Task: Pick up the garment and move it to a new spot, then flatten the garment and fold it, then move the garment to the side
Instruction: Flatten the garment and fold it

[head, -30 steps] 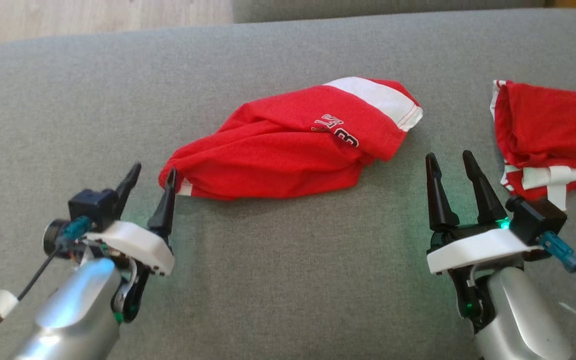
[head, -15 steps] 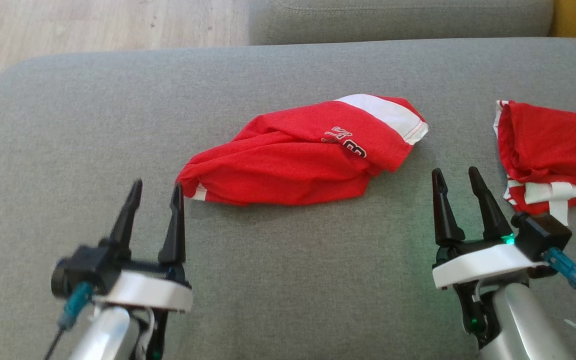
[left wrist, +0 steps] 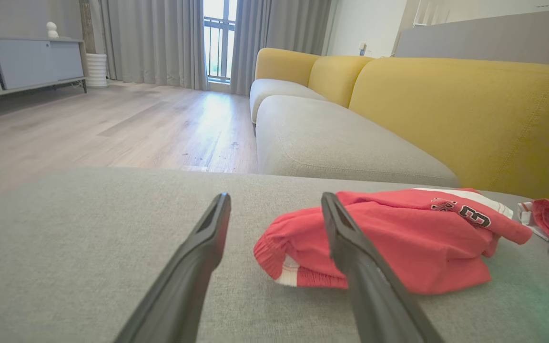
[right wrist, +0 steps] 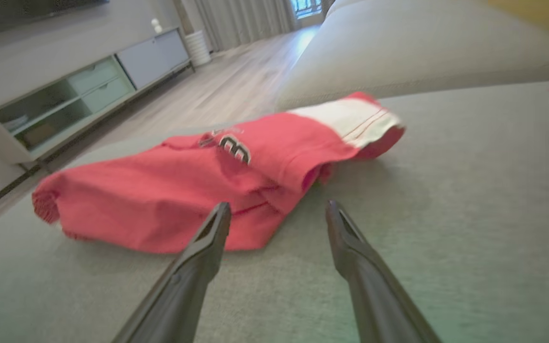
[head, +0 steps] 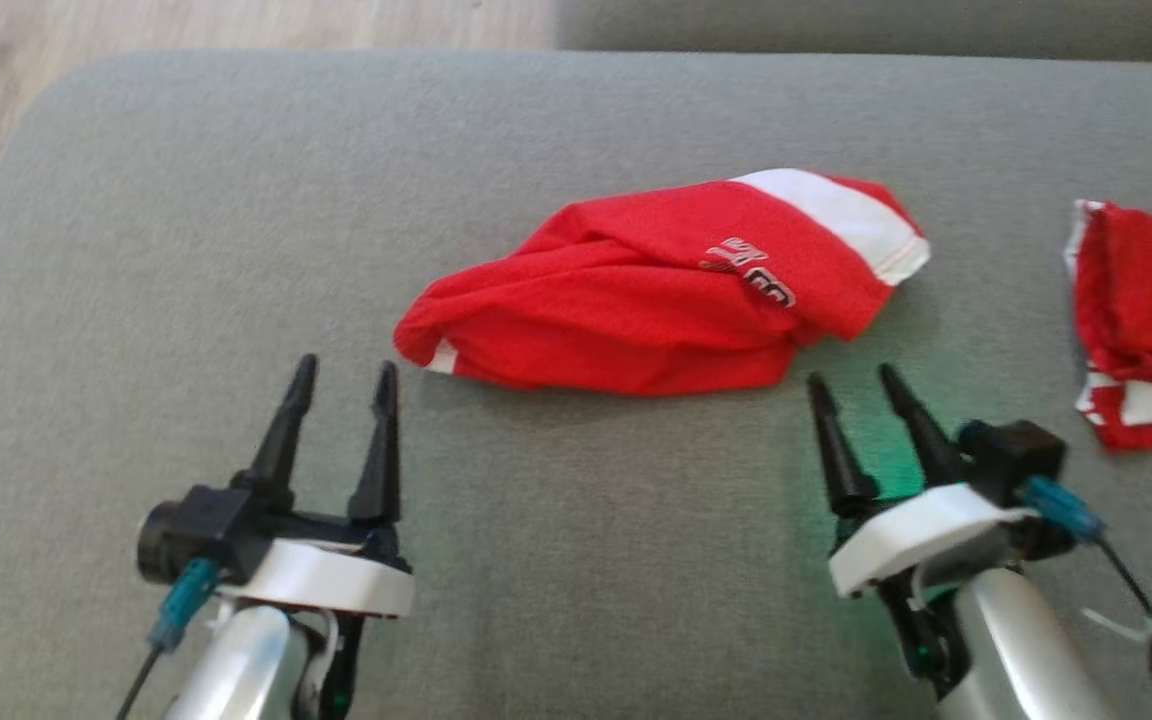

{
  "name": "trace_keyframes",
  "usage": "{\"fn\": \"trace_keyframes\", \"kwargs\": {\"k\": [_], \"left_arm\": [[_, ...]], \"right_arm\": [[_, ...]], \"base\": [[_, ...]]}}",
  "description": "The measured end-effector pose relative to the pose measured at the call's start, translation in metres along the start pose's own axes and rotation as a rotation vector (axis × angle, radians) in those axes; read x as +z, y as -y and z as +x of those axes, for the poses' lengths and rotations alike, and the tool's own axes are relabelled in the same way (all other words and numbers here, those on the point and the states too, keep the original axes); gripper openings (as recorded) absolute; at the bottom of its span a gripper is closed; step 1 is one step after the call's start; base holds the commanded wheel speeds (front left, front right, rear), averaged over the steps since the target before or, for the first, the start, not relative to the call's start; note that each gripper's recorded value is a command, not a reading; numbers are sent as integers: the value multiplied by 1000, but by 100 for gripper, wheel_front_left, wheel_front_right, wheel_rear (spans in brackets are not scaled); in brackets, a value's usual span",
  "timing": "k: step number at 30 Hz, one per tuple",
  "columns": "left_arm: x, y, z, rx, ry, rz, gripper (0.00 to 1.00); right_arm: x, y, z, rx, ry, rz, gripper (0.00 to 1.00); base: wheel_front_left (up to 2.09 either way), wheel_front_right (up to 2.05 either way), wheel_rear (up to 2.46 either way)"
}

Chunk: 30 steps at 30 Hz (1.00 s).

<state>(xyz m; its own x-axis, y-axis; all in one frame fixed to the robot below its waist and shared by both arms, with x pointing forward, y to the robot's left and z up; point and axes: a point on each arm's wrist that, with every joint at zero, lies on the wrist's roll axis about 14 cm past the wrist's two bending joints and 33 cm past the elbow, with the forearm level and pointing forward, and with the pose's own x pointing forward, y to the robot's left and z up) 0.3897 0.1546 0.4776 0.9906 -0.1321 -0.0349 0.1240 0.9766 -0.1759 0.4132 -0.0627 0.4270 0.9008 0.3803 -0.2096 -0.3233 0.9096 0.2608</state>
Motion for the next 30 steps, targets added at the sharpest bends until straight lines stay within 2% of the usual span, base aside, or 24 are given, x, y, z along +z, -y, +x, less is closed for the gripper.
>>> {"fn": "trace_keyframes", "kwargs": {"k": [4,12,13,14,15,19,30], "left_arm": [[-11,-2,-2,12,-28,-14,100],[-19,-17,-10,62,-51,-16,100],[-19,-18,-10,67,-48,-16,100],[-18,-18,-9,69,-44,-21,100],[-18,-19,-9,70,-44,-22,100],[-23,-16,-8,58,-57,-13,100],[-15,-6,1,18,-30,-6,100]], "right_arm": [[-26,-16,14,55,-119,-6,100],[-50,-27,32,92,-221,27,100],[-51,-28,33,92,-222,36,87],[-52,-28,33,94,-222,40,41],[-53,-28,33,94,-224,40,0],[-50,-28,36,94,-203,37,0],[-3,-4,28,16,2,53,0]], "base": [[0,0,0],[0,0,0],[0,0,0],[0,0,0],[0,0,0],[0,0,0],[0,0,0]]}}
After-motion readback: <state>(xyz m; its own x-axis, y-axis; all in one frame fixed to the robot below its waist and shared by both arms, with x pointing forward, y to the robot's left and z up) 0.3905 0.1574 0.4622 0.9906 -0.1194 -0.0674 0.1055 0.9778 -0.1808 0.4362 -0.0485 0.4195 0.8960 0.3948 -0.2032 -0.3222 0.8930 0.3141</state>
